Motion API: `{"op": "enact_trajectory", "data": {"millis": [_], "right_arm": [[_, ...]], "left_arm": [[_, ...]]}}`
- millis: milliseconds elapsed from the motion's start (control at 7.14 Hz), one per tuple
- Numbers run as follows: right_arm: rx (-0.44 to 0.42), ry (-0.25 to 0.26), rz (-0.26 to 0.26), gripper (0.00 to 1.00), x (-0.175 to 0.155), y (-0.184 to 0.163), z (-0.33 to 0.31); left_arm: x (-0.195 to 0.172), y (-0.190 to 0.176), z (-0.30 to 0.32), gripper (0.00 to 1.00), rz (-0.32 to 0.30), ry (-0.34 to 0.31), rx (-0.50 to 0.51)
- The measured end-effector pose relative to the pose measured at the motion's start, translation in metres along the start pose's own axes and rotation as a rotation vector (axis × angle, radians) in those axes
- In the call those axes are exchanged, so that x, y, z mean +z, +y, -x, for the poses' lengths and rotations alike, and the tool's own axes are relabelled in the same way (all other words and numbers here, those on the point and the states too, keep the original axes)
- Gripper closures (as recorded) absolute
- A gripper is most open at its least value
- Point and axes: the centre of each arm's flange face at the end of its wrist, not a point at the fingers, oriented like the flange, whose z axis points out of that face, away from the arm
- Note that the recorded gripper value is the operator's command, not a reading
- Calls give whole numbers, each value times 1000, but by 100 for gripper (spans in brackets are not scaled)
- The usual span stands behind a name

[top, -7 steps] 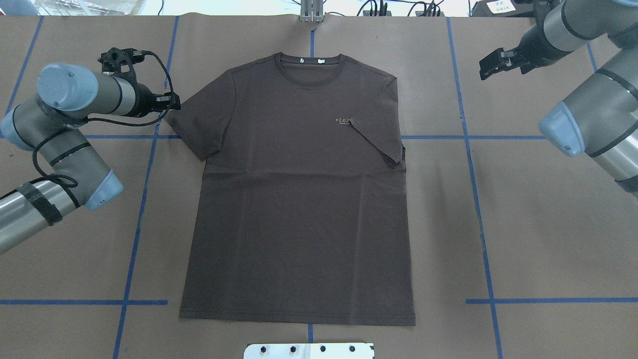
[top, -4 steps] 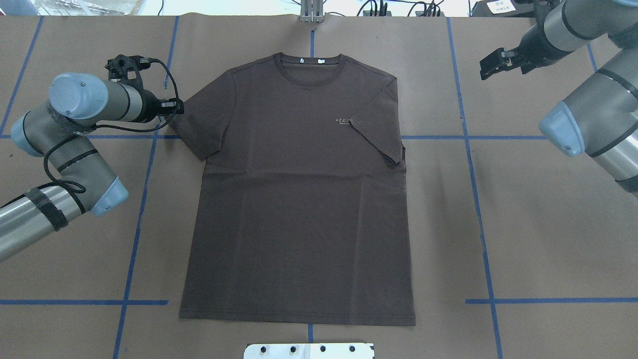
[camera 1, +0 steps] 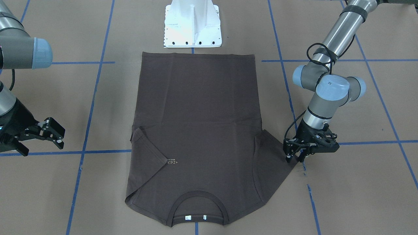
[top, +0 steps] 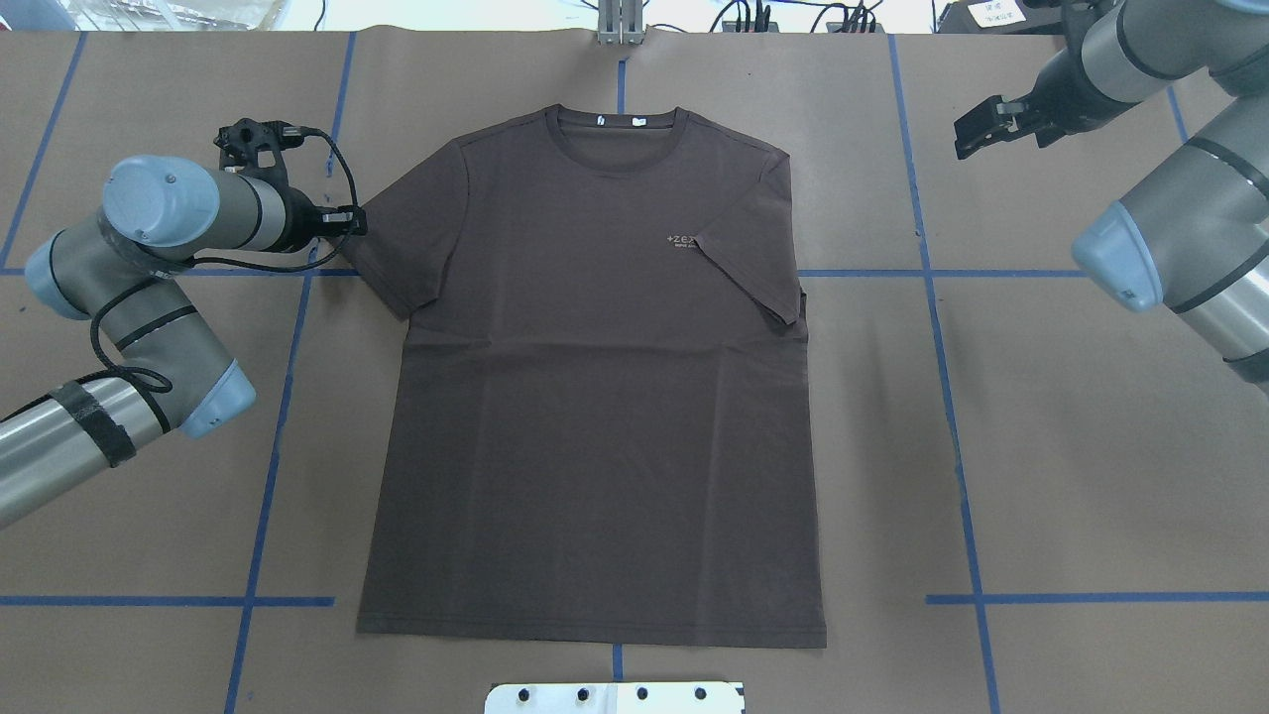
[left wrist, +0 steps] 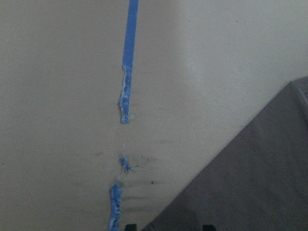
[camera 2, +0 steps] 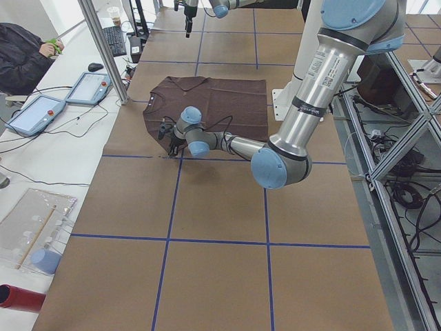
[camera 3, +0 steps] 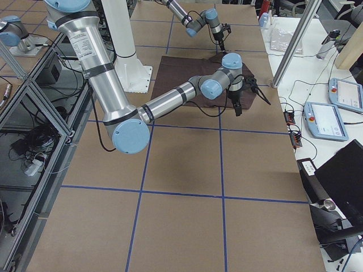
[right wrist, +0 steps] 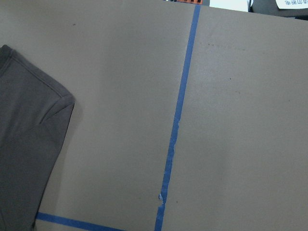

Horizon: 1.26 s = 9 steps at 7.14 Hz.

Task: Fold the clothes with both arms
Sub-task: 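Raise the right gripper away while the left gripper reaches the other sleeve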

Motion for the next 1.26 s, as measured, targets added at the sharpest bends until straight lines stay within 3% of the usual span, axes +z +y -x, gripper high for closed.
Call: {"op": "enact_trajectory", "data": {"millis": [420, 560, 700, 1260], "right_arm": [[0, 0, 0, 0, 0, 0, 0], [0, 1, 1, 0, 0, 0, 0], [1, 1, 1, 0, 1, 0, 0], [1, 1, 1, 0, 1, 0, 0]], "left_arm": [[1, 0, 1, 43, 7, -13, 51], [1, 0, 1, 61, 8, -15, 55], [1, 0, 1, 99, 8, -16, 56], [-4, -4, -11, 100, 5, -9, 54]]}}
